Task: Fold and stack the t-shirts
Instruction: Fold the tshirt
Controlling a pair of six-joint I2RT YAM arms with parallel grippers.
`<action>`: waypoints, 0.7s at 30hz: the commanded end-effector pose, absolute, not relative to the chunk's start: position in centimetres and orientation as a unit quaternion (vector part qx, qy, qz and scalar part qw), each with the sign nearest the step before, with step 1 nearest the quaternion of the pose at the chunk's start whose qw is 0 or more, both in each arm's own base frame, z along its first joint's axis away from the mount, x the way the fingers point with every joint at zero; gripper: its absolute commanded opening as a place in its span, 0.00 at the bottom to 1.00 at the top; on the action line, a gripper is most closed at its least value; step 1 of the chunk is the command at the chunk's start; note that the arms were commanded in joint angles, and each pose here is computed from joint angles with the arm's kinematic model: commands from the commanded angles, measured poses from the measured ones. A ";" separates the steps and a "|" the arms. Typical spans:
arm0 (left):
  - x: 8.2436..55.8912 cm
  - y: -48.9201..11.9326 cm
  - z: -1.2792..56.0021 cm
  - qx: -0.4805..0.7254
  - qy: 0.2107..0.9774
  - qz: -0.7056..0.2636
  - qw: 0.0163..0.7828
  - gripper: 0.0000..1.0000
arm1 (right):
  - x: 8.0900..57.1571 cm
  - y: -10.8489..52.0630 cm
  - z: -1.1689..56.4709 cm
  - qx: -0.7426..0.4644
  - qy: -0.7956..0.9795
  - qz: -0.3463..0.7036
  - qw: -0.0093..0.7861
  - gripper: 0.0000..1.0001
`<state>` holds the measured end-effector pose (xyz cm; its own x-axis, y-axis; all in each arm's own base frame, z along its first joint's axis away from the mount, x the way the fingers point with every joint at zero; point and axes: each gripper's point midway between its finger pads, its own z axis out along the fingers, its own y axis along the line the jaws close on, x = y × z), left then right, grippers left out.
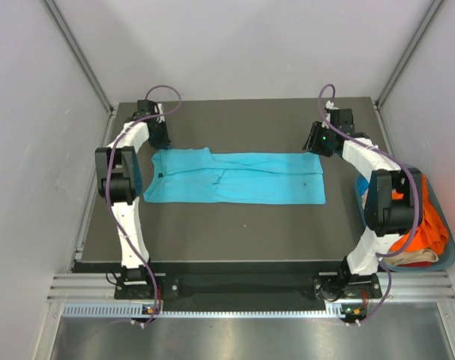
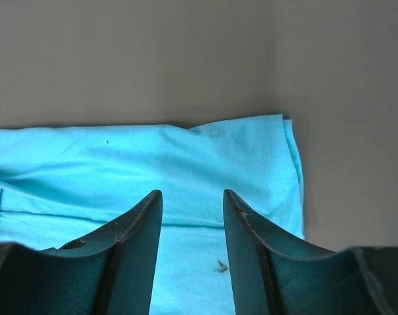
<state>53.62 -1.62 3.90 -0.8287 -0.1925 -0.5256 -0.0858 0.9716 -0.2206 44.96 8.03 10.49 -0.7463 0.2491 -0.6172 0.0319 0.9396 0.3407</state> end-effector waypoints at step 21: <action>49.4 -5.5 12.4 -0.044 0.927 -0.178 0.327 0.00 | 44.7 14.5 14.3 0.008 0.904 0.198 0.378 0.45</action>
<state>50.55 -4.31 9.56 -0.8054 -0.1920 -0.5608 -0.0106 0.9506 -0.3103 44.25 11.33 10.54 -0.7626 0.1925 -0.6176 -0.0401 0.9388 0.3421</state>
